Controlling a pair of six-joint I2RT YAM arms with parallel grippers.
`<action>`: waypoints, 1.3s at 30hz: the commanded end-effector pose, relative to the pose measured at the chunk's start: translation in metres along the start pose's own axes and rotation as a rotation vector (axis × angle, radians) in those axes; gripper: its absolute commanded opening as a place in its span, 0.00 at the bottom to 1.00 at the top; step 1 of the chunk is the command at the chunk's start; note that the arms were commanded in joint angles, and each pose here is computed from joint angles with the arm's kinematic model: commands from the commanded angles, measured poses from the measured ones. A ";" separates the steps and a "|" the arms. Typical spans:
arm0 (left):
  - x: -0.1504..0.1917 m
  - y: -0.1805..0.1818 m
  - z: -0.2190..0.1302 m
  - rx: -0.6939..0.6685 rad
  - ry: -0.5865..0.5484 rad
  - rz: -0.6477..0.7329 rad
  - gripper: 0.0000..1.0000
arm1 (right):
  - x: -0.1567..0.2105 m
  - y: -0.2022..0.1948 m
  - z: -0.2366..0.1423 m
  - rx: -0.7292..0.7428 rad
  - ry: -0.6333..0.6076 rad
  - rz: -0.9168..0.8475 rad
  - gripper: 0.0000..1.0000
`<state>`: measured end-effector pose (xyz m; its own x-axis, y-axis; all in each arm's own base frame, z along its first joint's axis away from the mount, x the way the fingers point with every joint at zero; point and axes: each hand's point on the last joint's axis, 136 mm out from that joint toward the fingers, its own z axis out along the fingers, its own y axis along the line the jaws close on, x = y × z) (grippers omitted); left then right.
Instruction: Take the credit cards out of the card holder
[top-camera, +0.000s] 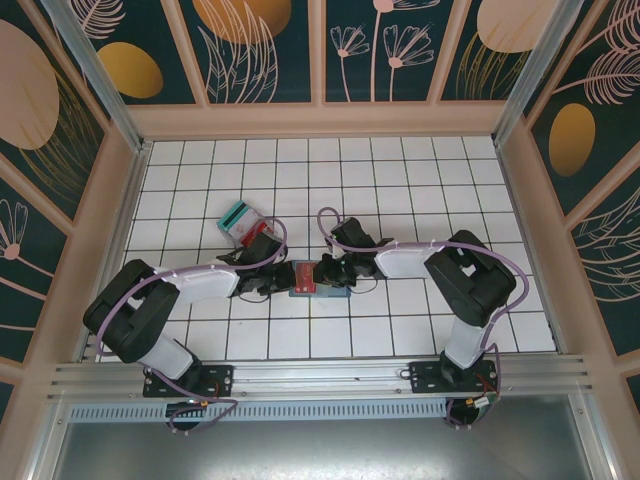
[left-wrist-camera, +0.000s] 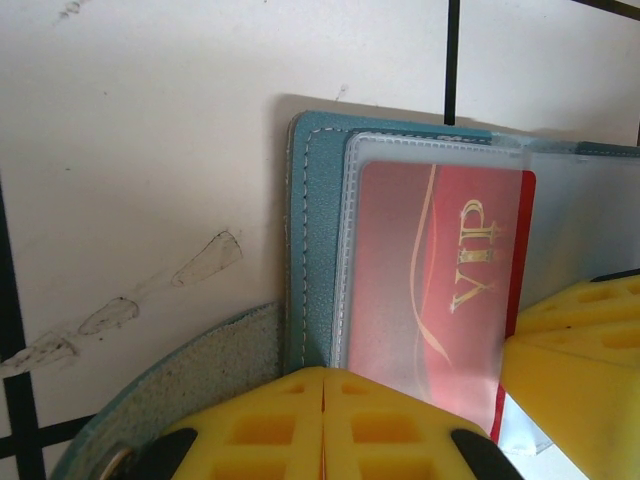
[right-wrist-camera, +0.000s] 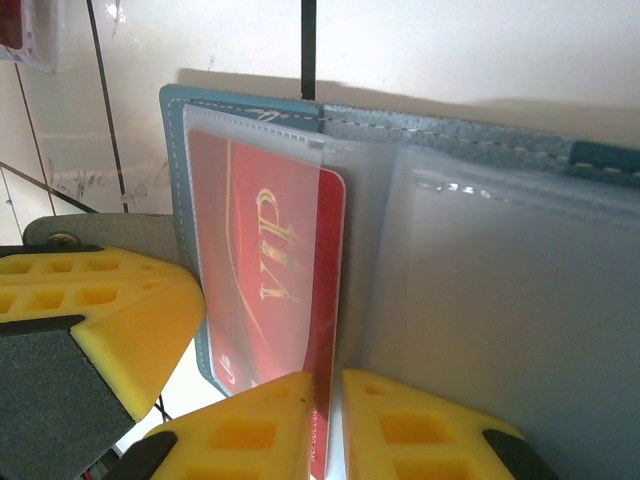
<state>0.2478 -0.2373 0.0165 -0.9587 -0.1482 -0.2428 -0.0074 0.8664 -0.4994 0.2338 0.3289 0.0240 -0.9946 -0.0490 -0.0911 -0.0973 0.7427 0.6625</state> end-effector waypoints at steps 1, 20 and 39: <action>0.010 0.005 0.006 -0.001 0.042 -0.017 0.10 | 0.003 0.001 0.007 -0.013 0.028 0.009 0.16; 0.010 0.028 0.005 -0.117 0.024 -0.042 0.00 | 0.002 -0.017 -0.021 0.016 -0.032 0.041 0.00; -0.024 -0.030 -0.025 0.079 -0.076 -0.053 0.29 | 0.000 -0.014 -0.089 -0.028 -0.169 -0.012 0.00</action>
<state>0.2507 -0.2363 0.0272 -0.9508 -0.1976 -0.2386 -0.0483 0.8554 -0.5157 0.2384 0.2677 0.0768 -0.9760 0.0741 -0.2048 -0.0912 0.7152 0.6930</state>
